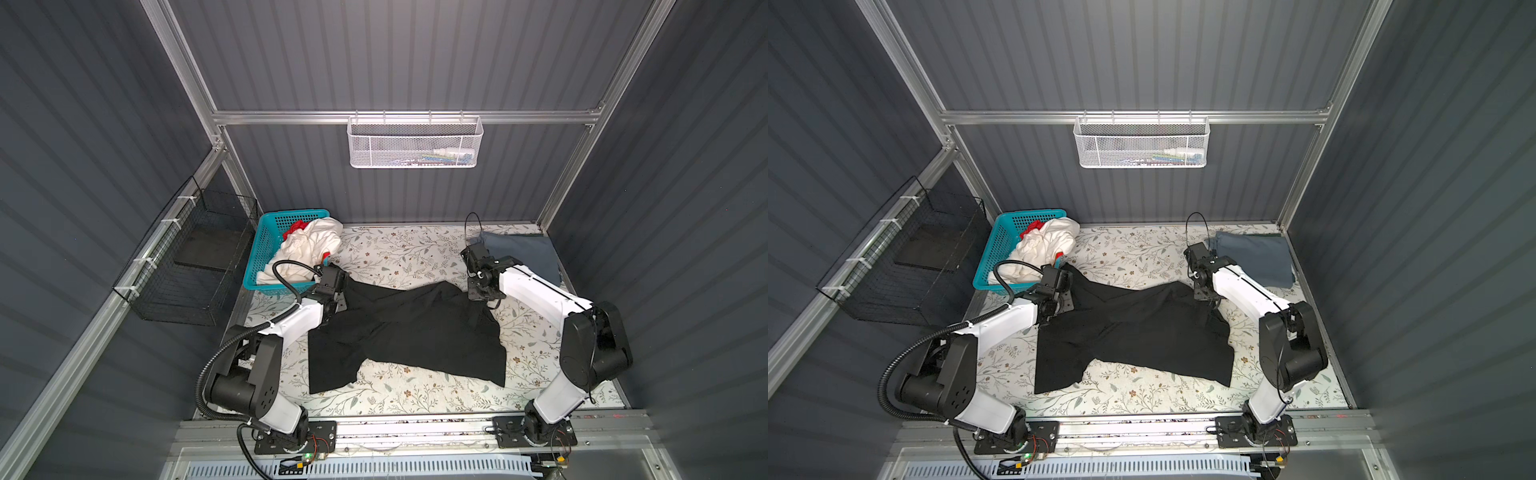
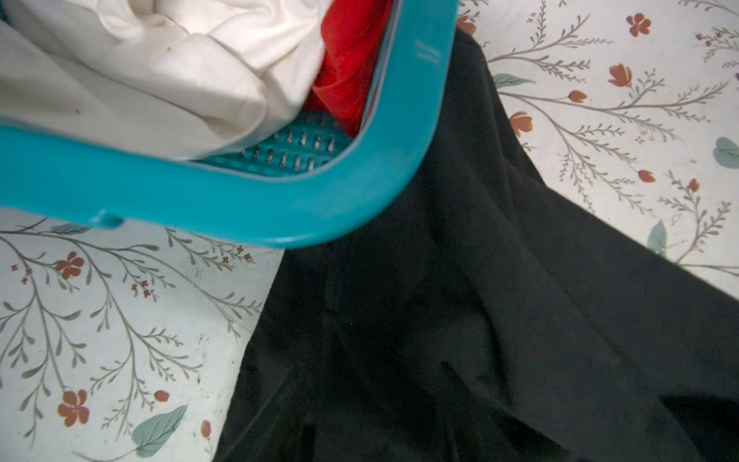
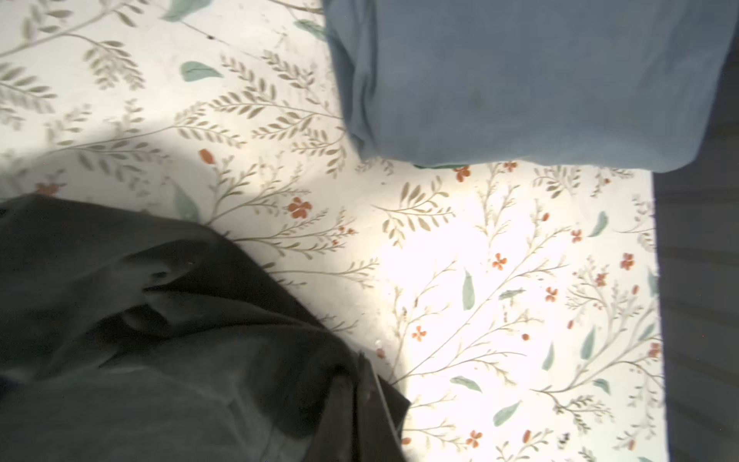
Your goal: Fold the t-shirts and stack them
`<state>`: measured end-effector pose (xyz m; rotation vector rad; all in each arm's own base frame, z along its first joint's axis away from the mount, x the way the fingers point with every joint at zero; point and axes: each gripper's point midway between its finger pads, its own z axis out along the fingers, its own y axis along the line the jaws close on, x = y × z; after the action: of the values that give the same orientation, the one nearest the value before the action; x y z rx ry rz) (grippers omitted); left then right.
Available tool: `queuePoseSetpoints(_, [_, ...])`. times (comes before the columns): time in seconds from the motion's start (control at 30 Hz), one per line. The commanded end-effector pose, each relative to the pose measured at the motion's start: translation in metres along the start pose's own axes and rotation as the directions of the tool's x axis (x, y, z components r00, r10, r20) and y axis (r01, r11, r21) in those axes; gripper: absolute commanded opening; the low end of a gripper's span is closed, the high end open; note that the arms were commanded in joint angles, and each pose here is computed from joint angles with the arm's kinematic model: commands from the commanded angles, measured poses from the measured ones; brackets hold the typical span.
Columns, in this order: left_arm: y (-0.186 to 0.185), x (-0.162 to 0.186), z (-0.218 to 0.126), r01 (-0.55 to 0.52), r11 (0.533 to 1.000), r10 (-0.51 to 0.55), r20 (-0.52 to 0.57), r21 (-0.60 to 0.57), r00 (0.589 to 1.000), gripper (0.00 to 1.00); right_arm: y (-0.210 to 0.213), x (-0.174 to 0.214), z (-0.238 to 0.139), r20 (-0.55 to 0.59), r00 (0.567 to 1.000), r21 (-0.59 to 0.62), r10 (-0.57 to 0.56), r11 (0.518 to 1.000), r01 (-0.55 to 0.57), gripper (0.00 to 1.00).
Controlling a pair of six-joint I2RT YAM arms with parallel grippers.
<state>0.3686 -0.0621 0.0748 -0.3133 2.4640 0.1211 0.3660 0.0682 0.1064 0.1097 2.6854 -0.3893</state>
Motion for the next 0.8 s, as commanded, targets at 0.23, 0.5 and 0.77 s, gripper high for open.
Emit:
queuePoseSetpoints(0.23, [0.006,-0.014,-0.012,-0.02,1.0,0.021,0.025,-0.018,0.999,0.56,-0.038,-0.012,0.028,-0.044,0.999,0.157,-0.011,0.987,0.018,0.11])
queuePoseSetpoints(0.5, [0.008,-0.011,-0.017,-0.034,0.999,0.034,0.006,-0.016,0.999,0.59,-0.035,-0.02,0.014,-0.029,1.0,0.074,0.011,0.997,-0.009,0.71])
queuePoseSetpoints(0.77, [0.018,0.006,-0.027,-0.028,1.0,0.028,-0.009,-0.005,1.0,0.71,0.003,0.03,-0.023,-0.077,0.981,-0.294,0.176,0.936,-0.191,0.9])
